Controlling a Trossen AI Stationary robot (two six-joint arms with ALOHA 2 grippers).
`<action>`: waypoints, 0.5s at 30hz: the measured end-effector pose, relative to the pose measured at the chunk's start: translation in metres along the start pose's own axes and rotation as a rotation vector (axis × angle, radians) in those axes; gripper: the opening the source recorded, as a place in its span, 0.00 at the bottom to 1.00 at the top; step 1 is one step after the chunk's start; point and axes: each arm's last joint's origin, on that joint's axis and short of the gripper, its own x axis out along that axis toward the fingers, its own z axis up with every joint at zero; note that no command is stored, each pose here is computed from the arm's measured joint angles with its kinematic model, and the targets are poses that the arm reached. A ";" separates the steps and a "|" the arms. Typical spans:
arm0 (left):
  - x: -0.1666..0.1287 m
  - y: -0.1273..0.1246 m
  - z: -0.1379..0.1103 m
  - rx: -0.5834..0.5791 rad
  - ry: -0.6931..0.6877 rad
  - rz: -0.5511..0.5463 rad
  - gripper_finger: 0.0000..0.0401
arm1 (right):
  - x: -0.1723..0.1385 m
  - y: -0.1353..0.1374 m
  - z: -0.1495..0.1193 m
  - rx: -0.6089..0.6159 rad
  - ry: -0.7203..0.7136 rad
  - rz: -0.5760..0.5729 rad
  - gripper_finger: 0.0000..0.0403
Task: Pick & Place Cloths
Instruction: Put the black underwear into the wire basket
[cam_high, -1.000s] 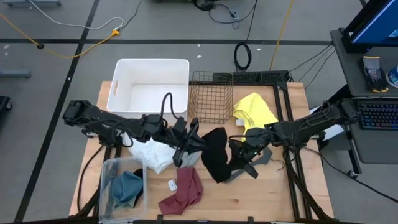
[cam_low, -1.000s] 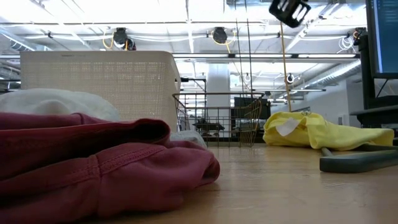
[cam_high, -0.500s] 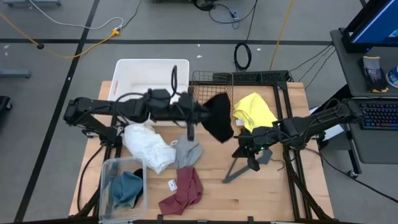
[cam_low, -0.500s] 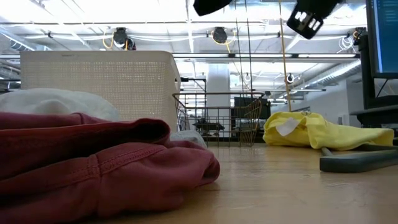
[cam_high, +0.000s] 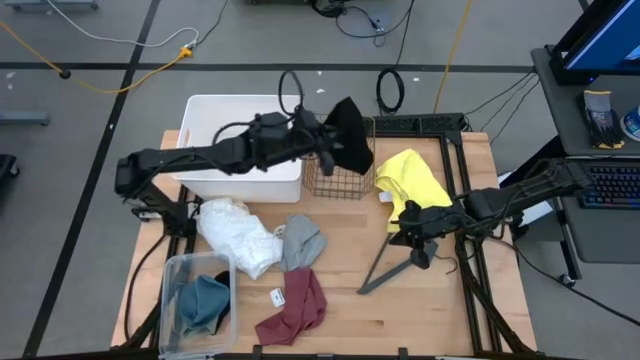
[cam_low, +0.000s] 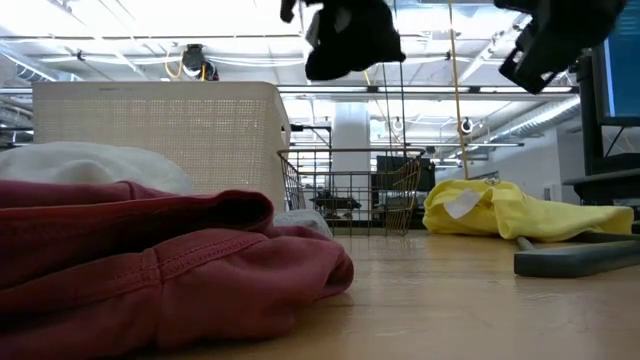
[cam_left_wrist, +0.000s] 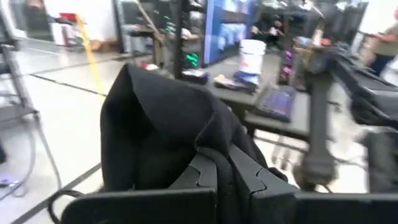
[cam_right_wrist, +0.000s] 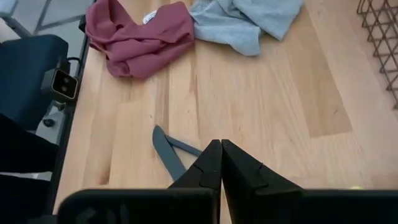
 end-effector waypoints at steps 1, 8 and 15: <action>0.005 0.003 -0.003 -0.003 -0.009 0.014 0.00 | -0.001 -0.002 -0.003 0.007 -0.005 0.003 0.00; 0.039 0.022 -0.034 -0.038 0.033 0.128 0.00 | -0.010 -0.010 -0.020 0.049 -0.032 0.018 0.00; 0.057 0.030 -0.059 -0.019 0.087 0.239 0.00 | -0.016 -0.014 -0.028 0.074 -0.056 0.032 0.00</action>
